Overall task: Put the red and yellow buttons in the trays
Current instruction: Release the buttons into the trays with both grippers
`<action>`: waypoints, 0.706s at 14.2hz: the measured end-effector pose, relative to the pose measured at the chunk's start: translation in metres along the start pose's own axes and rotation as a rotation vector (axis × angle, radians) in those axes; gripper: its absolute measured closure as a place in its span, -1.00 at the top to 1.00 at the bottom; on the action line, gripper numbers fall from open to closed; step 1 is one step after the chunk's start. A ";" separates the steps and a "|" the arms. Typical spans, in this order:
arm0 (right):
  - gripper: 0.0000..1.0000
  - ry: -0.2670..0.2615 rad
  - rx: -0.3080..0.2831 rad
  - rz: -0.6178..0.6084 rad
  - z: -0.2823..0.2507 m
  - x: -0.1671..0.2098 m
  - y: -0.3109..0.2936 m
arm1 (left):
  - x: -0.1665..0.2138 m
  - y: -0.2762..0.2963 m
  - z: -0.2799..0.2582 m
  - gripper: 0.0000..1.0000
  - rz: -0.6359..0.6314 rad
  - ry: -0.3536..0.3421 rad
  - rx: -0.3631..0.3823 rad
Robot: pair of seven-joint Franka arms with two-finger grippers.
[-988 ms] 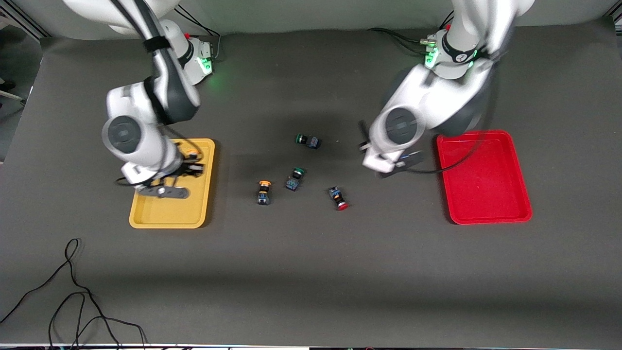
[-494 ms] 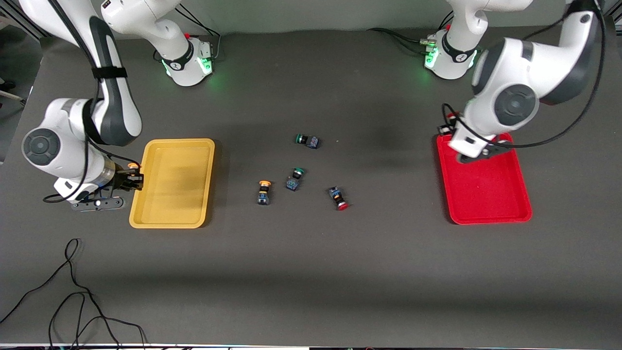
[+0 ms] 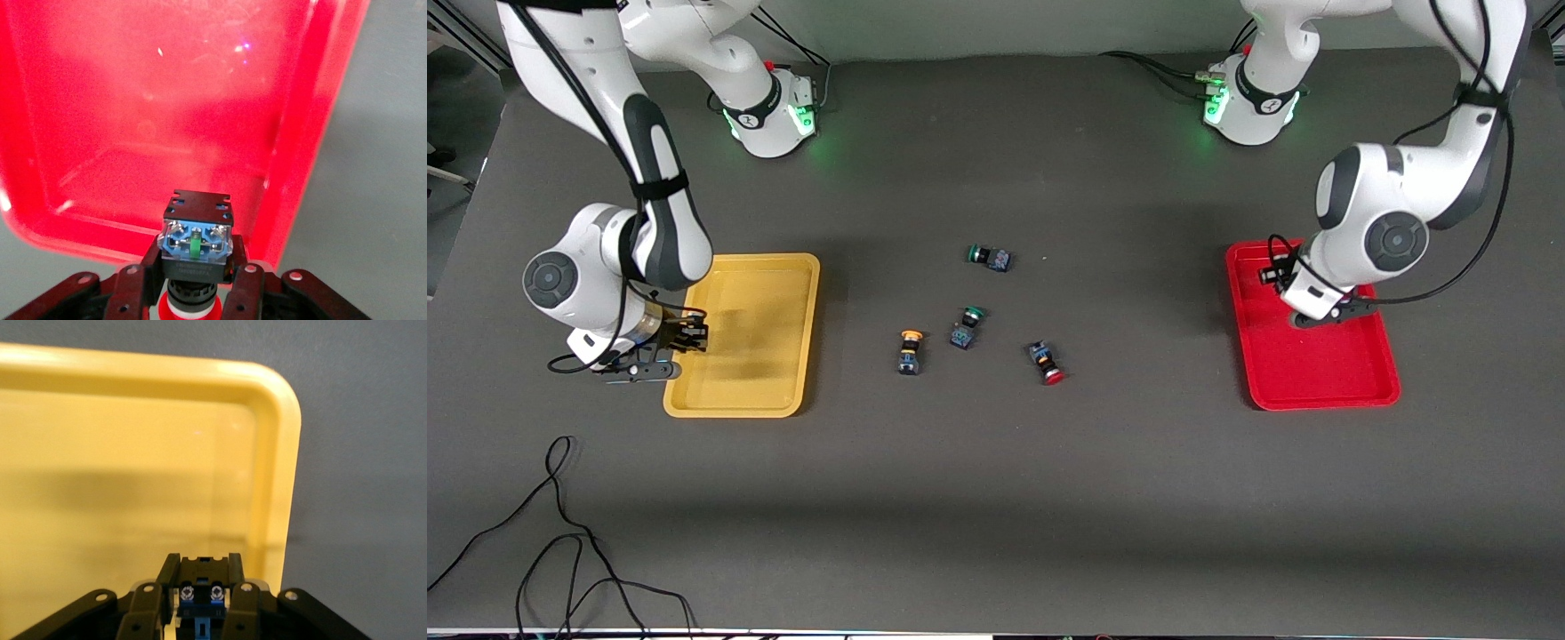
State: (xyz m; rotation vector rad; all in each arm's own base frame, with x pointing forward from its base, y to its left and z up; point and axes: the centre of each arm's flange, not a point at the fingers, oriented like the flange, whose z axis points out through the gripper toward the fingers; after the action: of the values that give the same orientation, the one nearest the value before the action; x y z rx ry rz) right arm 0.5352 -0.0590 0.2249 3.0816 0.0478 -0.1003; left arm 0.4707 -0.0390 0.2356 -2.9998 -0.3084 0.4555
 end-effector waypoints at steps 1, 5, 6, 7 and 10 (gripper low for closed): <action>-0.34 0.000 0.000 0.003 0.005 0.001 0.001 | 0.005 0.000 0.013 -0.16 0.002 0.000 0.000; 0.17 0.025 0.008 -0.008 -0.011 0.022 -0.009 | 0.015 -0.002 0.041 -0.06 -0.004 -0.012 -0.005; 0.35 0.018 0.023 -0.014 -0.023 0.032 -0.013 | 0.016 -0.003 0.037 0.06 -0.006 -0.011 -0.006; 0.58 0.011 0.038 -0.022 -0.037 0.041 -0.018 | 0.017 -0.003 0.029 0.28 -0.006 -0.017 -0.002; 1.00 0.004 0.073 -0.008 -0.079 0.065 -0.038 | 0.022 0.011 -0.042 0.90 0.016 -0.054 0.027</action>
State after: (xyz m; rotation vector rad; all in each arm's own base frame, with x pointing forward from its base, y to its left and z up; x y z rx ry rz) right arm 0.6037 -0.0150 0.2970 3.1551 0.0581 -0.0977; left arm 0.5057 -0.0480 0.2679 -2.9691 -0.2805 0.5391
